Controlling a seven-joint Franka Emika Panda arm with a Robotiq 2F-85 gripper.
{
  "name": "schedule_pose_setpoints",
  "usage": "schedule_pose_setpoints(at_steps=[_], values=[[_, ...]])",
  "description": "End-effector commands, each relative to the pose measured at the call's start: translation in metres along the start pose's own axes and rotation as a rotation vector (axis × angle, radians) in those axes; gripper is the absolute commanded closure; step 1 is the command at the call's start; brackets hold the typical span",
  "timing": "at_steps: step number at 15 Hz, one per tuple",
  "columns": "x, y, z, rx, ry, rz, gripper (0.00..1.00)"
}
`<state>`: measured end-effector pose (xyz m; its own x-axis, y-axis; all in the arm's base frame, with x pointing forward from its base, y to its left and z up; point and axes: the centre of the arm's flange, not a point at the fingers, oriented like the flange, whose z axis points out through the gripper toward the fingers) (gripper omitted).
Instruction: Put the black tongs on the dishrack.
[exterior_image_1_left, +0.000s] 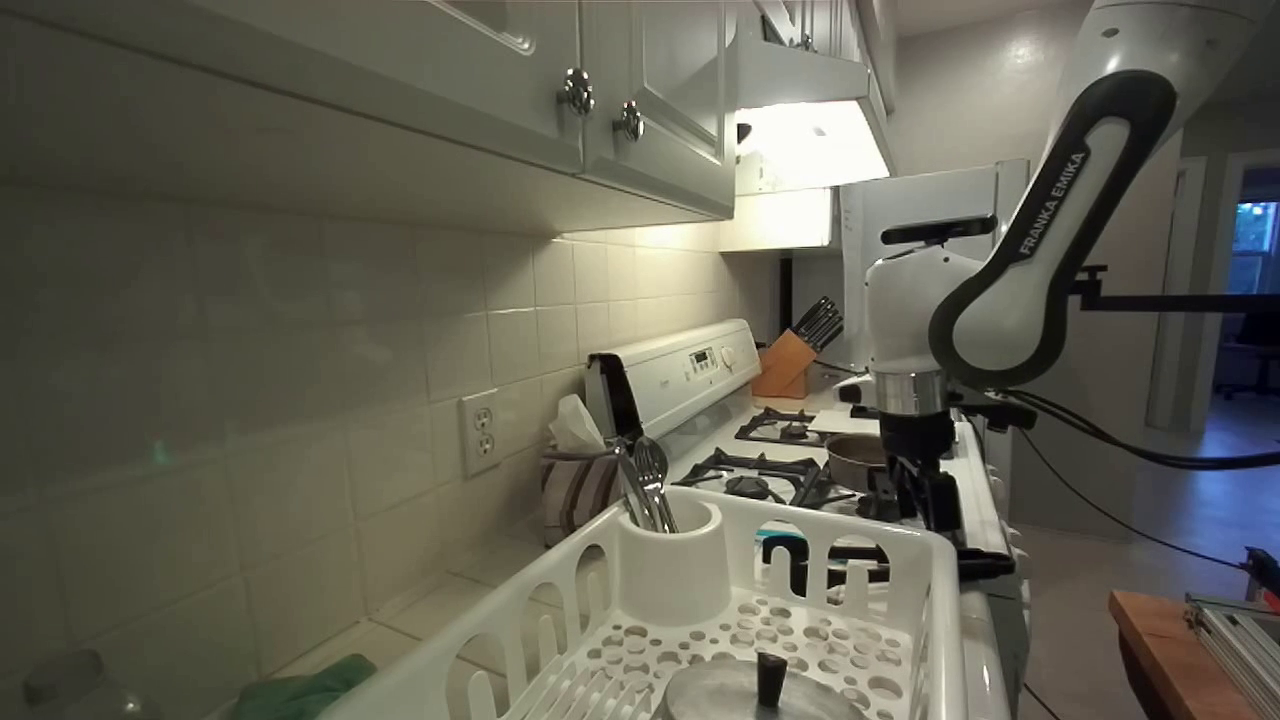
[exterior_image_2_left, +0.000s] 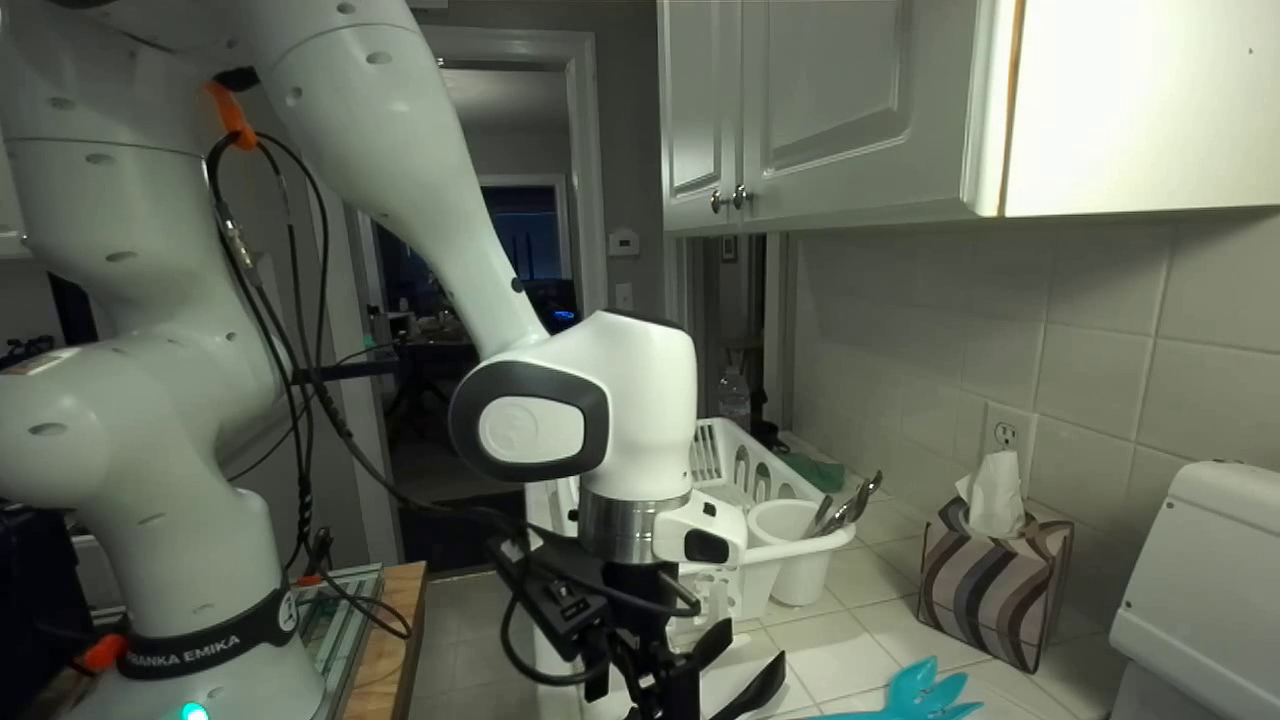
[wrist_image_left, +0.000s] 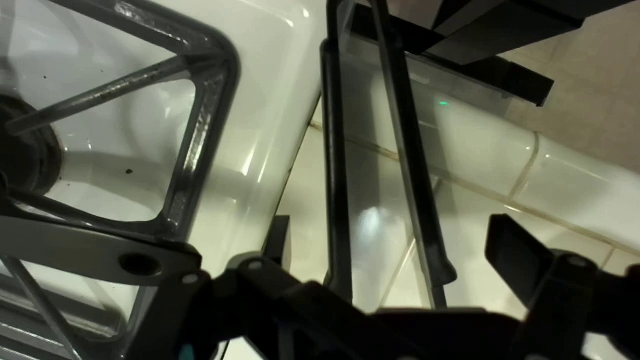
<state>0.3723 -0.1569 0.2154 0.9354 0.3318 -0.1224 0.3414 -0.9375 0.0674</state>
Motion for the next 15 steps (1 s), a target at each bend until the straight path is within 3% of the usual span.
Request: schedule_pose_setpoints(at_steps=[1, 15], values=[[-0.014, 0.002, 0.006, -0.028, 0.026, 0.037, 0.00], [-0.039, 0.027, 0.042, -0.095, 0.131, 0.133, 0.00]])
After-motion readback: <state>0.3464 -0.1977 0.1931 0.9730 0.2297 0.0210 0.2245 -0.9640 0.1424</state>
